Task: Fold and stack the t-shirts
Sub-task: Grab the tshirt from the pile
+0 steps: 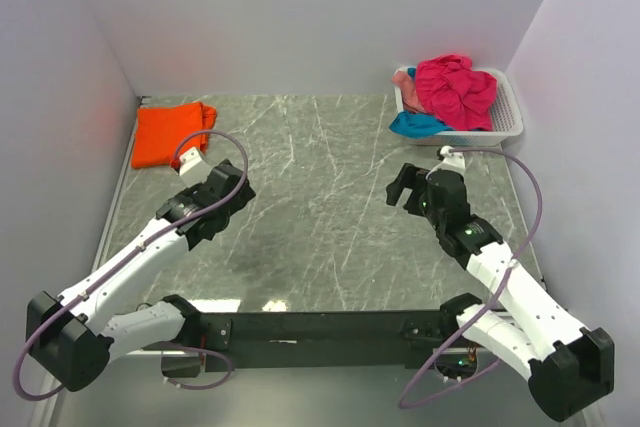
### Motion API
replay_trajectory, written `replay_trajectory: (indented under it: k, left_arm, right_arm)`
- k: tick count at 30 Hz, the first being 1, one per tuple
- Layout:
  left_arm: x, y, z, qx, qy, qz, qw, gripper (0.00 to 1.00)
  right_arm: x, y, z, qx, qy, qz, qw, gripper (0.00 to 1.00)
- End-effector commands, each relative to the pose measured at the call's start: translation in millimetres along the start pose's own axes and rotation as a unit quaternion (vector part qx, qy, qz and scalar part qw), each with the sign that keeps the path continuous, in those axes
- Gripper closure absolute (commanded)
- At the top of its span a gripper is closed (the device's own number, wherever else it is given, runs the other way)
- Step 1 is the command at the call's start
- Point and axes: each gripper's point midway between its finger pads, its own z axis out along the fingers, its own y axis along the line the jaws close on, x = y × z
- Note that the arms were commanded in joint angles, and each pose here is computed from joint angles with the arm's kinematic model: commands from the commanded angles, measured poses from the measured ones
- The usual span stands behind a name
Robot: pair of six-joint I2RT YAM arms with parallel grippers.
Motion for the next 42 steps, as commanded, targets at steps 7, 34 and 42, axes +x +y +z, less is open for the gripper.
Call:
replay_trajectory:
  k: [7, 34, 42]
  left_arm:
    - [-18, -16, 2, 0.01, -0.033, 0.004, 0.999, 0.01]
    - [-3, -47, 49, -0.029, 0.001, 0.051, 0.998, 0.01]
    - [-2, -45, 48, -0.031, 0.003, 0.047, 0.998, 0.01]
  right_arm:
    - [-91, 5, 28, 0.085, -0.066, 0.009, 0.994, 0.0]
    - [-296, -149, 322, 0.15, -0.166, 0.063, 0.973, 0.04]
    - [-311, -146, 315, 0.144, -0.201, 0.07, 0.966, 0.7]
